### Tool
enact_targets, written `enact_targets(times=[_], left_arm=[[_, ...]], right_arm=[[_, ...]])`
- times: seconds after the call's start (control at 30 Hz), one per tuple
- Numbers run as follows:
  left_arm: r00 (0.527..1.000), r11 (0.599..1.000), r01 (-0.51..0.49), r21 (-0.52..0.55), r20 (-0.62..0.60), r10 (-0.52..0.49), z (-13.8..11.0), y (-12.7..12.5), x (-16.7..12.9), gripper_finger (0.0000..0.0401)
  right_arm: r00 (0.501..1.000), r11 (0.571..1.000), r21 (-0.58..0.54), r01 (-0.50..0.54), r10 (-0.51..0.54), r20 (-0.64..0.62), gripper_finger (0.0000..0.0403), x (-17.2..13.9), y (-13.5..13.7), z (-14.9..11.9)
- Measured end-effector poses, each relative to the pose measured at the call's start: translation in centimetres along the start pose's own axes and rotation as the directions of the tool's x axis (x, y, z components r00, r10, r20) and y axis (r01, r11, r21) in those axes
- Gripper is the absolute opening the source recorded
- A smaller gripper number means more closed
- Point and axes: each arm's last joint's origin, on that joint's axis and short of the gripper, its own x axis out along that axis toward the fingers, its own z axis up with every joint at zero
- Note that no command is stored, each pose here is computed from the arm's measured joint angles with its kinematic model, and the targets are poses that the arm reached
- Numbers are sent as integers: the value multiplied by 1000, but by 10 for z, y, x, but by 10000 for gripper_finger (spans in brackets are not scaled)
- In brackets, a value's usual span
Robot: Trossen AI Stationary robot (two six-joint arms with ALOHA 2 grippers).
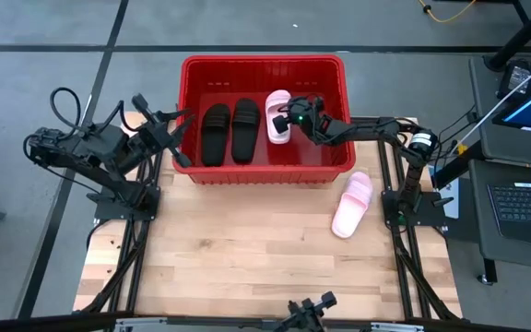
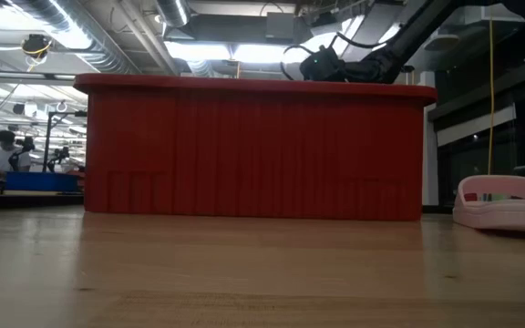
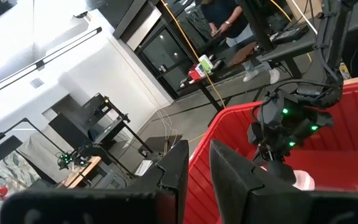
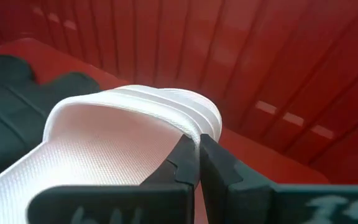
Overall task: Pick and place slides into bin
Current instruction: Put the left pink slide into the red container
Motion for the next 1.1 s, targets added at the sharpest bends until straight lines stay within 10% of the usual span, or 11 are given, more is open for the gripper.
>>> enact_targets(times=[1.1], left_arm=[[1000, 1000, 2, 9, -4, -2, 1, -3, 2, 61]], right_arm=[[999, 998, 61, -31, 33, -28, 10, 36, -4, -31]])
